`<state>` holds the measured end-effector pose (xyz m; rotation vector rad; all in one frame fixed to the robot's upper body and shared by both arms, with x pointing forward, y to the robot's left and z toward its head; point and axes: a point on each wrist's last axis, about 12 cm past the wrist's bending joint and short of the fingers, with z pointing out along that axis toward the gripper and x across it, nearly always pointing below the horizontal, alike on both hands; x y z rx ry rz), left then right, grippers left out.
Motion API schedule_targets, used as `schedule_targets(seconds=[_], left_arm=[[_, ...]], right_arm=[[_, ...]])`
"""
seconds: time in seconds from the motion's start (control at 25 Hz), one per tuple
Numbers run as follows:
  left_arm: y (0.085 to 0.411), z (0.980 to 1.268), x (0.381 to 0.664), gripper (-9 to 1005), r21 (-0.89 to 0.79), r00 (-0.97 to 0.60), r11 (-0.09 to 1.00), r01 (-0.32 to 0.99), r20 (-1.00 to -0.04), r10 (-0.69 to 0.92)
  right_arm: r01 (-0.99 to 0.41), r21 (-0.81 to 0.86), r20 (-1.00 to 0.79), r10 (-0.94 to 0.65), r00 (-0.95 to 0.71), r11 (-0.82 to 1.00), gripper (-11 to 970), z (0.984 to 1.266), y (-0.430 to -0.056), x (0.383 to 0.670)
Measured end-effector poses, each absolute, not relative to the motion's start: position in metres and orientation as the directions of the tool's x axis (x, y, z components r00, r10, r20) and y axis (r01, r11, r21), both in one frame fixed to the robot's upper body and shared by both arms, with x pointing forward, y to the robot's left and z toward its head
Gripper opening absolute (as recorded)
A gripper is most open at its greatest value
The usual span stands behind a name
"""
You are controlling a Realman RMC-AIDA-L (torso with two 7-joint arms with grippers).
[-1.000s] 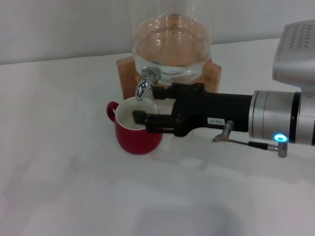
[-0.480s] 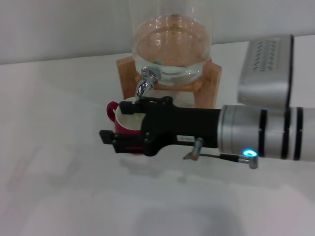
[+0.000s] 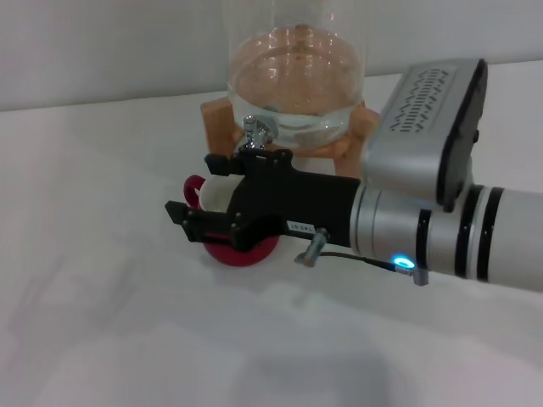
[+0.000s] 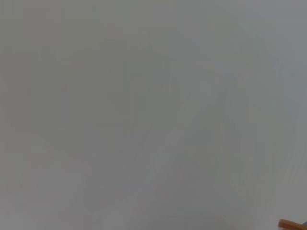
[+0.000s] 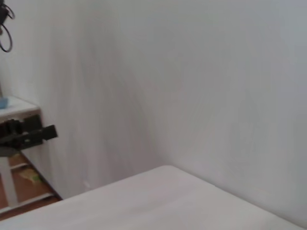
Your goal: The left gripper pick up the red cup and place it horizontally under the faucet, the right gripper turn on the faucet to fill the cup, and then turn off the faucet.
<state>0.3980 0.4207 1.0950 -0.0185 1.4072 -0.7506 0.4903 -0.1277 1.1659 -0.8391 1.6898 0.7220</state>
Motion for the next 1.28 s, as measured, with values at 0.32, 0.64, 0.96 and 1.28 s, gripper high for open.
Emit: schedule_targets(seconds=[0.32, 0.64, 0.96, 1.28], left_arm=[[0.42, 1.095, 0.399, 860, -0.435, -0.025, 0.772, 0.464, -0.877, -0.48], [0.42, 1.095, 0.4, 860, -0.436, -0.027, 0.771, 0.464, -0.877, -0.48], [0.419, 1.096, 0.402, 860, -0.435, -0.026, 0.769, 0.468, -0.877, -0.48], [0.418, 1.095, 0.405, 860, -0.437, -0.039, 0.768, 0.469, -0.879, -0.476]], right_arm=[[-0.813, 0.048, -0.964, -0.186, -0.19, 0.58, 737, 1.167, -0.122, 0.488], [-0.769, 0.047, -0.964, -0.174, -0.203, 0.638, 737, 1.161, -0.133, 0.499], [-0.765, 0.051, -0.962, -0.174, -0.211, 0.642, 737, 1.16, -0.135, 0.5], [-0.76, 0.048, -0.962, -0.175, -0.21, 0.648, 737, 1.16, -0.139, 0.501]])
